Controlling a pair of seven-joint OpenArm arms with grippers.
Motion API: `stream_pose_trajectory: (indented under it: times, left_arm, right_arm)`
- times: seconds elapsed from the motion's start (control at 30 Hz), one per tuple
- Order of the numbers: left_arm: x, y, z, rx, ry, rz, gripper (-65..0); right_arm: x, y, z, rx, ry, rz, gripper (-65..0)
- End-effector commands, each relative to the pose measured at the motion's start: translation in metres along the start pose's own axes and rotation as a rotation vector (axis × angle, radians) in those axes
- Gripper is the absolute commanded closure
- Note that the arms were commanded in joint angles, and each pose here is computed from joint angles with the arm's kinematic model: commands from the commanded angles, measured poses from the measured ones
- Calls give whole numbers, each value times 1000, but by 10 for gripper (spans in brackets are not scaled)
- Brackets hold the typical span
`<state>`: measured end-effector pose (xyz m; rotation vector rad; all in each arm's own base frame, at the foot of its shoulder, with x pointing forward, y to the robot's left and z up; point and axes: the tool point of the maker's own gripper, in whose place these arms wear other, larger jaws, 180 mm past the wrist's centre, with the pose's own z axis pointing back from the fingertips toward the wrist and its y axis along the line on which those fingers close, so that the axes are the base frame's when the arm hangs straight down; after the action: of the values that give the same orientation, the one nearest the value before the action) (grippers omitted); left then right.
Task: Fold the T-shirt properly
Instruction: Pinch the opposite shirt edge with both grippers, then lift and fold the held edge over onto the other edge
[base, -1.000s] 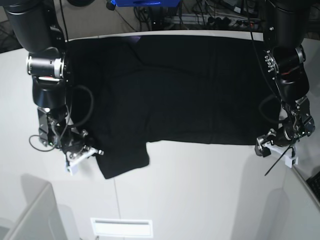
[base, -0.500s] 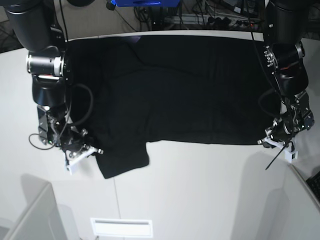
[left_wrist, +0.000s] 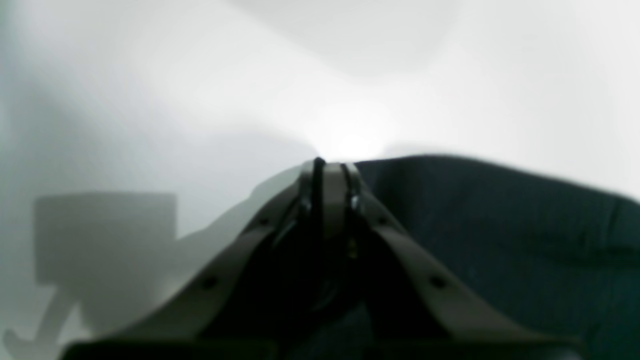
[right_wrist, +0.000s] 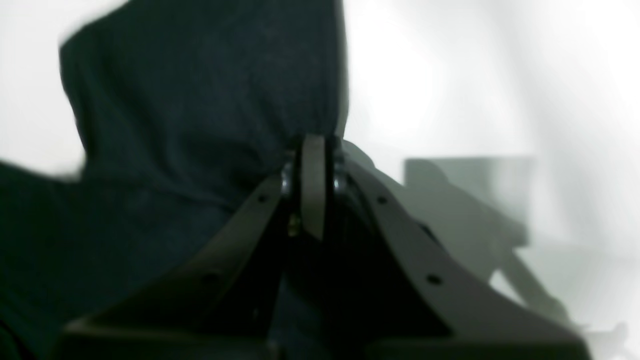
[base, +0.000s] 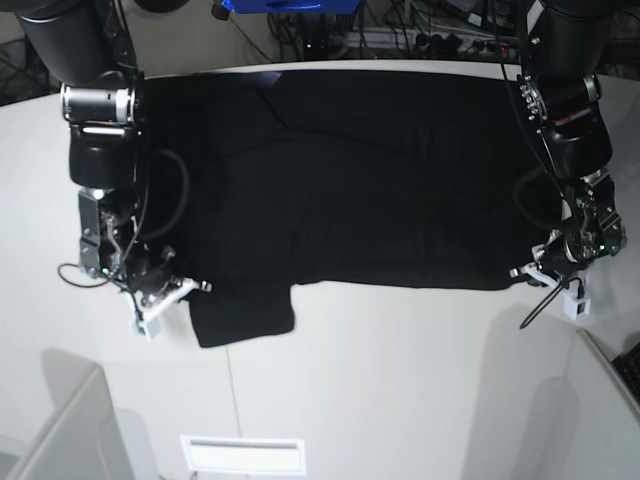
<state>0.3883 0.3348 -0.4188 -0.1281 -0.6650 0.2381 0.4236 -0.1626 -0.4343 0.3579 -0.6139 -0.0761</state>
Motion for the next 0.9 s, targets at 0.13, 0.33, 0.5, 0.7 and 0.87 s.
stream_pose_trajectory:
  times: [0.13, 0.33, 0.5, 0.7, 0.87]
  left_arm:
    - [37, 1, 20, 21, -62, -55, 0]
    - [44, -3, 30, 29, -80, -96, 0]
    - [49, -8, 37, 31, -109, -124, 0]
    - [47, -15, 50, 5, -153, -146, 0]
    - [46, -23, 61, -85, -198, -81, 0]
  right_arm:
    - [40, 13, 22, 15, -85, 75, 0]
    - [51, 25, 35, 25, -104, 125, 0]
    - [56, 32, 44, 28, -102, 158, 0]
    - [60, 26, 63, 19, -136, 129, 0]
    - [50, 20, 67, 9, -119, 119, 0]
